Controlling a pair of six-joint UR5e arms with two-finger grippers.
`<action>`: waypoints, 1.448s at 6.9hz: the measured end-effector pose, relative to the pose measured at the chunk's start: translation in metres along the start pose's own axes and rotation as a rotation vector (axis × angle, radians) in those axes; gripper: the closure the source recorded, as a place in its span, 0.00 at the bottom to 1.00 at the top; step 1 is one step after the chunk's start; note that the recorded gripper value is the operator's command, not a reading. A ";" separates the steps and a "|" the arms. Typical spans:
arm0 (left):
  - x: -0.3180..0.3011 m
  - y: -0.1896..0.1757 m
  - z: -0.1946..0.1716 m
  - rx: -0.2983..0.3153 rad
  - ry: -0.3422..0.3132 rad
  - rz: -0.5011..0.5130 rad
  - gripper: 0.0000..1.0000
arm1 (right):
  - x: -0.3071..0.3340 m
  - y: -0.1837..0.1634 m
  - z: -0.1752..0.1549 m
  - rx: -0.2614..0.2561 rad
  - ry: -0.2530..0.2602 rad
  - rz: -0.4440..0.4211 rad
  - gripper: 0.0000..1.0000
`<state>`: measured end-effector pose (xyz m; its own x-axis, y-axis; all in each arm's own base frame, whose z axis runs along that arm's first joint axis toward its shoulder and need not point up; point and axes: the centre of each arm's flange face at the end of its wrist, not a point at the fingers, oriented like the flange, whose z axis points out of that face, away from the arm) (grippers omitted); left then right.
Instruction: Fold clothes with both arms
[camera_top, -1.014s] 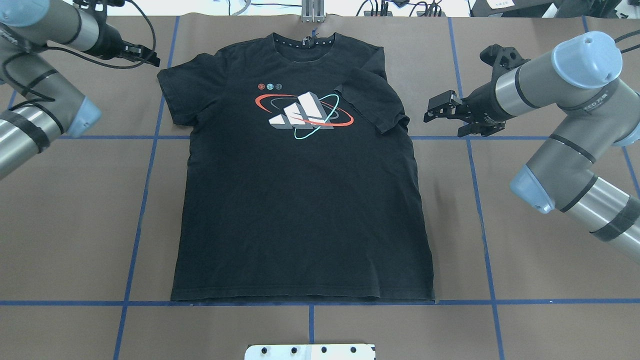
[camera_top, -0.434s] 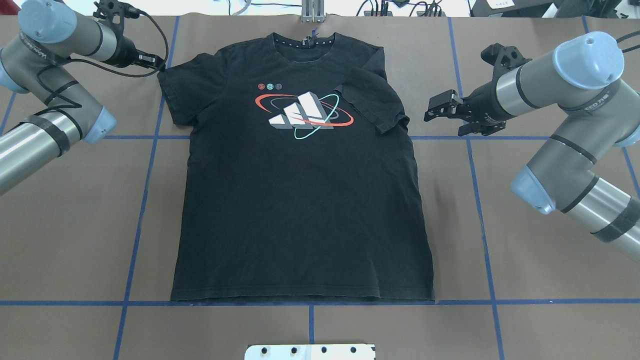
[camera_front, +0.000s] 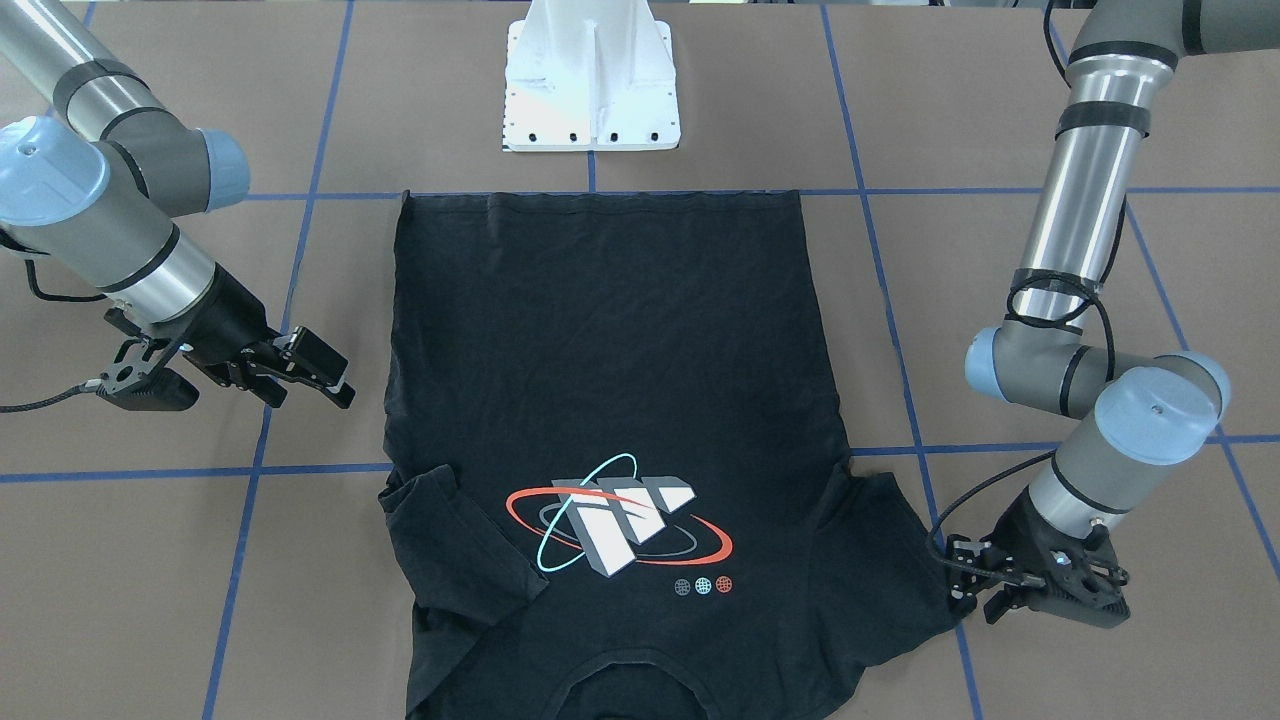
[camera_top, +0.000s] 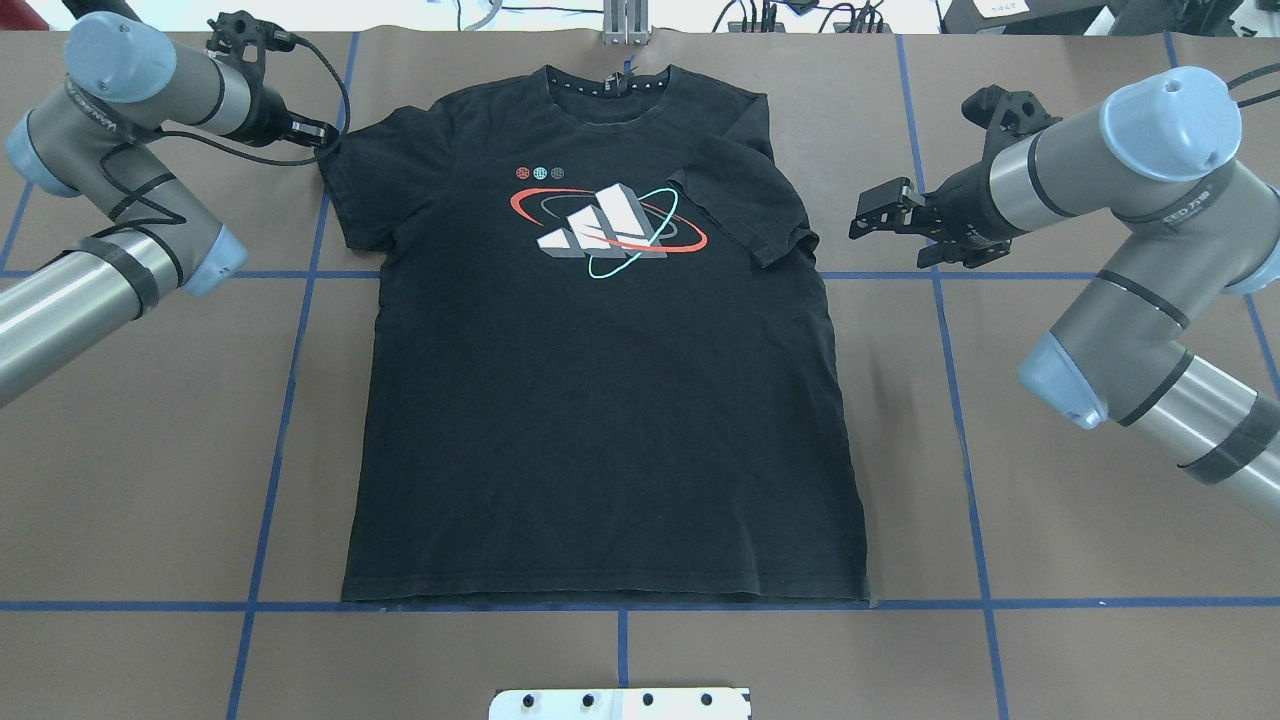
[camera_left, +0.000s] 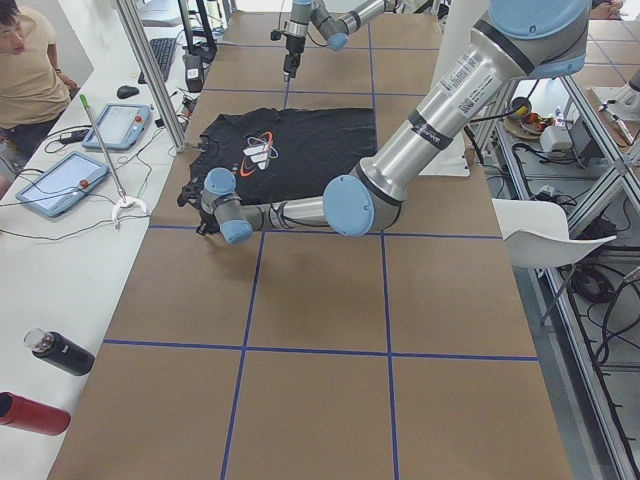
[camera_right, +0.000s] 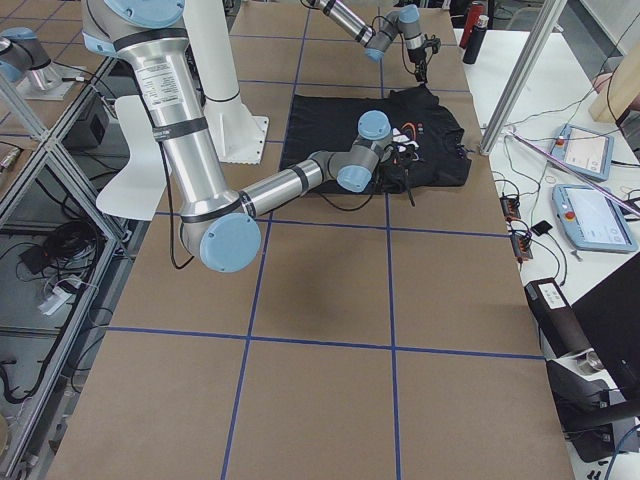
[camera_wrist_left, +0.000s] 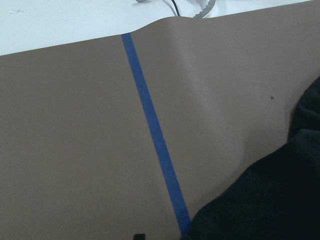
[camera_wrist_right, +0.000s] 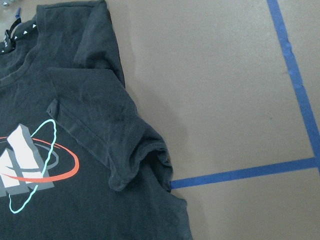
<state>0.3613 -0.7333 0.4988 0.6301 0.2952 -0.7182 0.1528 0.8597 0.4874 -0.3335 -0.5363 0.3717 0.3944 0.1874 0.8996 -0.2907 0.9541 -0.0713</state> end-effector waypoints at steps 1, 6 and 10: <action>0.002 0.001 0.002 0.001 -0.001 0.002 1.00 | 0.000 -0.001 0.000 0.006 0.002 0.000 0.01; 0.056 -0.032 -0.042 0.034 0.088 -0.072 1.00 | -0.004 -0.002 0.001 0.023 0.005 -0.002 0.01; 0.198 -0.027 -0.050 0.027 0.122 -0.261 1.00 | -0.009 -0.003 0.003 0.027 0.005 -0.004 0.01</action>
<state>0.4437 -0.6767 0.3185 0.4705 0.1151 -0.8749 0.3190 0.9022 0.2903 -0.3391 -0.5414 0.3648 0.4001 0.1847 0.8977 -0.3128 0.9482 -0.0556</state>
